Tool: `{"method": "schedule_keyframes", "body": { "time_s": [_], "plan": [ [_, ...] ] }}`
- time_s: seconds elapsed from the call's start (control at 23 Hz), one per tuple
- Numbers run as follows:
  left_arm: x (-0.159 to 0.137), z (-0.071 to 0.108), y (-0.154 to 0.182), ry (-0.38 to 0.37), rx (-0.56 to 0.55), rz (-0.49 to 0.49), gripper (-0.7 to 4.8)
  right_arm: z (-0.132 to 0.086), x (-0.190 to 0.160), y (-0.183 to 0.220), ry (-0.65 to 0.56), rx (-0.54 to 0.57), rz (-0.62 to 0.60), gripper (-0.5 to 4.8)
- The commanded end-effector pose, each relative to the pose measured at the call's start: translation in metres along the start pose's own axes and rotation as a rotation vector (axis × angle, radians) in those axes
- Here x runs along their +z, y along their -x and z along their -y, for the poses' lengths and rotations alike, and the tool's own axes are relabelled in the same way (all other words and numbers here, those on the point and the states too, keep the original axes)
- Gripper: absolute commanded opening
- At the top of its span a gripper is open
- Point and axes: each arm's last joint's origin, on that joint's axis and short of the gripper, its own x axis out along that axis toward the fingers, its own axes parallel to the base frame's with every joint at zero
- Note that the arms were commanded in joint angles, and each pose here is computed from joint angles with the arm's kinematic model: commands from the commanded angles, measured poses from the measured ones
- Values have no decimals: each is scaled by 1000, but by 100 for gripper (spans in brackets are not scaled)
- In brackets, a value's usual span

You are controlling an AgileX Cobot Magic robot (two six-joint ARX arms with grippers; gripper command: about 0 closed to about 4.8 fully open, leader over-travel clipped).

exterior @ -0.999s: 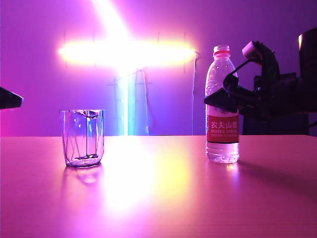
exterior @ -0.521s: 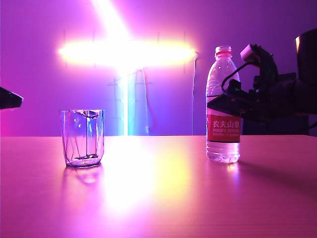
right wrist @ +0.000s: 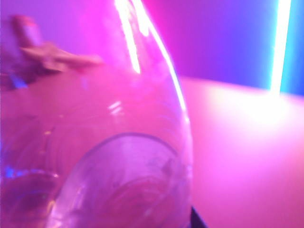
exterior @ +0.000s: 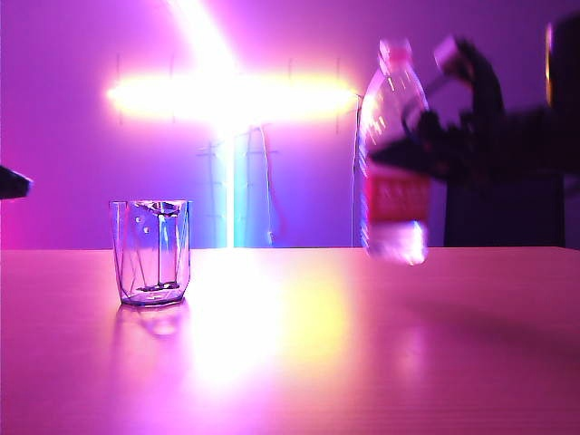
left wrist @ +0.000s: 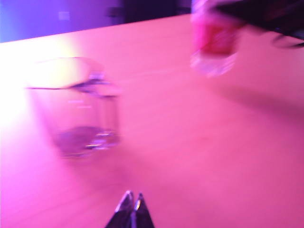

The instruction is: Pick up the mineral water bottle on the table and pour water into the mug until it's half full.

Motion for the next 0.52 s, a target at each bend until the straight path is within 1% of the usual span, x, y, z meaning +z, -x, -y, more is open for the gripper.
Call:
{"method": "schedule_keyframes", "body": {
  "time_s": [0.04,0.13,0.17,0.22,0.3,0.35,0.43,0.52],
  "plan": [
    [4,-5,2,11,40,44,-2,-15,26,-21,132,73,-31,228],
    [7,-5,5,13,47,88,-2,-25,34,-40,200,112,-87,228],
    [9,-5,6,13,46,102,-2,-30,37,-46,235,109,-112,228],
    [9,-5,6,13,47,105,-2,-37,43,-57,310,87,-158,228],
    [9,-5,6,13,48,100,-2,-50,51,-77,425,66,-208,228],
    [9,-6,6,13,50,100,-2,-55,56,-88,460,69,-223,228],
    [9,-7,6,14,59,100,-2,-61,58,-101,490,88,-233,228],
    [8,-9,6,17,88,99,-2,-67,57,-118,566,87,-263,228]
  ]
}}
